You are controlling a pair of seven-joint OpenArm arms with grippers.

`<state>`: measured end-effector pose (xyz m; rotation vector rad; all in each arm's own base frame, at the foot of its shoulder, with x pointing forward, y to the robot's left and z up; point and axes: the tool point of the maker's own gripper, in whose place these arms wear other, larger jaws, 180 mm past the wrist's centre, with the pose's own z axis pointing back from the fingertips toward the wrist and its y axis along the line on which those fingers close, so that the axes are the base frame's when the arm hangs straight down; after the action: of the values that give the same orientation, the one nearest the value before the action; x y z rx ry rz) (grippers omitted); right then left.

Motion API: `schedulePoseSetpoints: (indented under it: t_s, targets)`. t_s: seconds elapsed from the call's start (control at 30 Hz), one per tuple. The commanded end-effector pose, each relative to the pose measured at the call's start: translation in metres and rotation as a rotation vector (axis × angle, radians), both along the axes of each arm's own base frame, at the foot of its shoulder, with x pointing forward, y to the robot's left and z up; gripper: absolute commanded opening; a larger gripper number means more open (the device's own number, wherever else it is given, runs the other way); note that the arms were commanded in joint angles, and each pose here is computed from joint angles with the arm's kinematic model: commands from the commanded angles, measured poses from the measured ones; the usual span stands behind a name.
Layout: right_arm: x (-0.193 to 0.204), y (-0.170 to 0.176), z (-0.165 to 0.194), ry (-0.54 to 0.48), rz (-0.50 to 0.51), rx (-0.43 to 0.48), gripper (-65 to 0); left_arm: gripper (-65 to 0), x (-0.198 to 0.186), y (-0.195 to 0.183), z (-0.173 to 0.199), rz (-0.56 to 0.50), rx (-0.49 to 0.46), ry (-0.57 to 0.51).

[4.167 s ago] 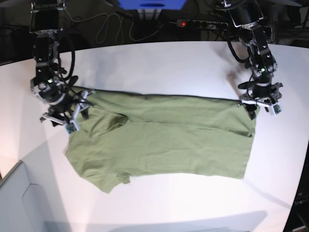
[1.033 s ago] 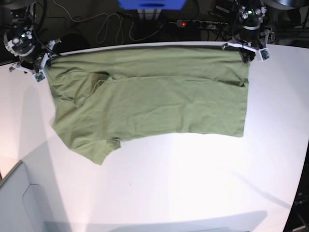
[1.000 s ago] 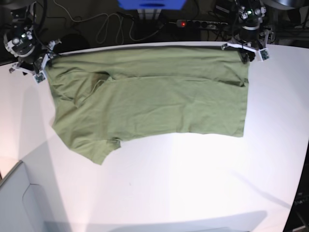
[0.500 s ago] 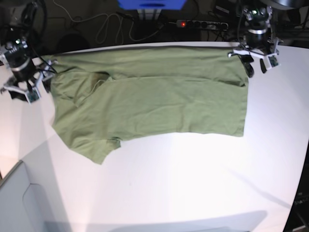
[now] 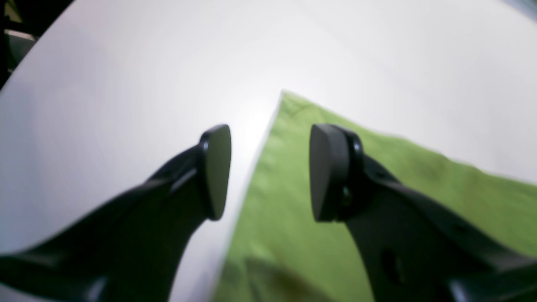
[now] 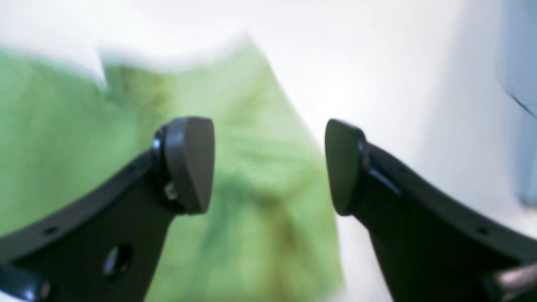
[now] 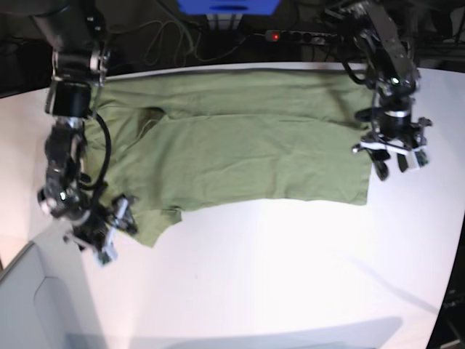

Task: Fold the T-shirt properly
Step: 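Reach both grippers to the hem corners of the shirt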

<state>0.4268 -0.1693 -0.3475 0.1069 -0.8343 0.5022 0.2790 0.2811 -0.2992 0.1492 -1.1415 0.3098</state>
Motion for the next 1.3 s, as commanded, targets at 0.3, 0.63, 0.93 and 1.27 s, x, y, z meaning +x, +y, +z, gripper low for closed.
schedulePoseSetpoints:
  t_s: [0.3, 0.63, 0.93, 1.27]
  targets:
    - [0.062, 0.030, -0.007, -0.074, -0.029, 0.245, -25.4, -35.5, 0.053, 0.035, -0.021, 0.033, -0.039, 0.022]
    - [0.068, 0.022, -0.011, -0.116, -0.103, 0.277, -25.4, -35.4, 0.097, 0.027, -0.050, 0.010, -0.114, 0.063]
    - [0.060, 0.017, -0.022, -0.097, -0.116, 0.267, -25.4, -35.4, 0.110, 0.003, -0.090, -0.071, -0.073, 0.080]
    - [0.061, 0.018, -0.022, -0.098, -0.115, 0.268, -25.4, -36.0, 0.106, 0.010, -0.105, -0.058, -0.070, 0.106]
